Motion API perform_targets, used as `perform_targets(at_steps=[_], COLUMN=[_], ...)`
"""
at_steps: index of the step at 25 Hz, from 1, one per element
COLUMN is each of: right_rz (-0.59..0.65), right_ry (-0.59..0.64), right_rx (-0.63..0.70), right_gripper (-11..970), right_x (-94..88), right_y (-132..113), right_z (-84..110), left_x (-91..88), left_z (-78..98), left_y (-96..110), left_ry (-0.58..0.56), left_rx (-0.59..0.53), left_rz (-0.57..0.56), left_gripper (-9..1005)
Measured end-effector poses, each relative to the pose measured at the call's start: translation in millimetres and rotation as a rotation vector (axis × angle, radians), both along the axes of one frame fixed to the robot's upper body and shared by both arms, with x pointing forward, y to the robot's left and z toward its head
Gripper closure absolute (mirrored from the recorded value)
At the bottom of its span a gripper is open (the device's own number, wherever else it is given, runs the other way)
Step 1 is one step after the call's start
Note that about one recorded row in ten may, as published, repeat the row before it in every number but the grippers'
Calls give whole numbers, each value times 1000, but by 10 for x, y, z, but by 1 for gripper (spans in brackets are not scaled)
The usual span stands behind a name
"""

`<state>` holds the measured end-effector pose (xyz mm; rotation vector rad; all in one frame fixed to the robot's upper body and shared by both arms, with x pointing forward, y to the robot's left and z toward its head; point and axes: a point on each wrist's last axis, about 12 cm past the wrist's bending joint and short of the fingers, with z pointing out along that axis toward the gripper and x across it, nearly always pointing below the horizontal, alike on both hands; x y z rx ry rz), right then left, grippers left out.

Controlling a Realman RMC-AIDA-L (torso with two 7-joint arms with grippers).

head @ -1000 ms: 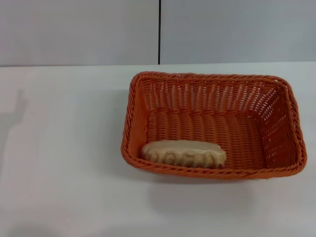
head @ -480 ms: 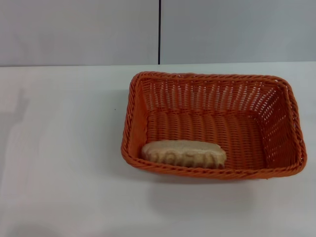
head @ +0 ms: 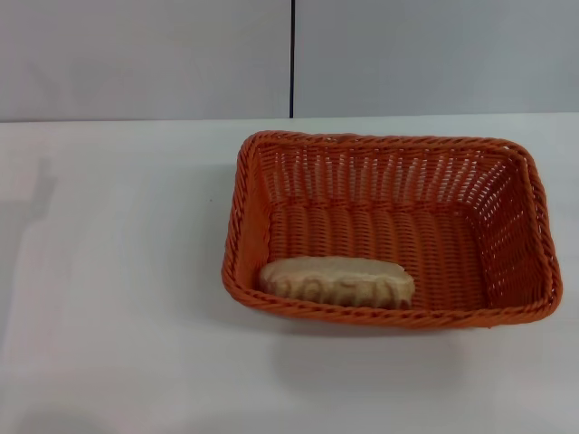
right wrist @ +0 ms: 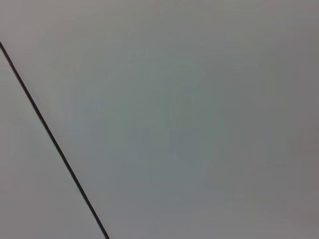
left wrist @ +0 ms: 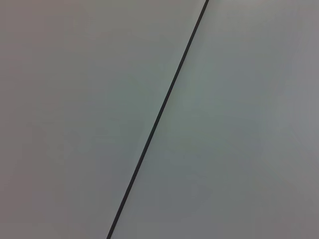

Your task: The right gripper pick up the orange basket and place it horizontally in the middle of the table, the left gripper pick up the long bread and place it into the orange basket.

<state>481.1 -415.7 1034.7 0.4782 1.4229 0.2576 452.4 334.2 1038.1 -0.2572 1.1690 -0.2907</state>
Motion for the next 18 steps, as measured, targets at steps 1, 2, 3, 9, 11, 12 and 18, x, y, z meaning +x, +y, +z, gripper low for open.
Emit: perform_targets(at_steps=[1,2,3,9,11,12,18], right_rz=[0,-21,-21,-50,-48,-47,-52], right_ry=[0,-8,-8,-22,-24,-26,-28], right_rx=[0,-14,-14,-21,-21,-22,-22], right_gripper=[359,359,359,359,359,359,359], right_x=[0,8,8,40,56,69,71], right_y=[0,10,10,44,46,48,40], right_z=[0,0,0,-3,4,11,17], left_x=[0,0,0,11,26,32,64], left_z=[0,-1,-1,7,14,17,32], left_y=[0,0,1,6,5,3,-7], left_ry=[0,1,1,-2,-5,-6,-12], left_rx=[0,0,1,2,3,3,-5], left_rz=[0,0,1,2,0,-1,-7], left_gripper=[136,136,136,136,136,136,136])
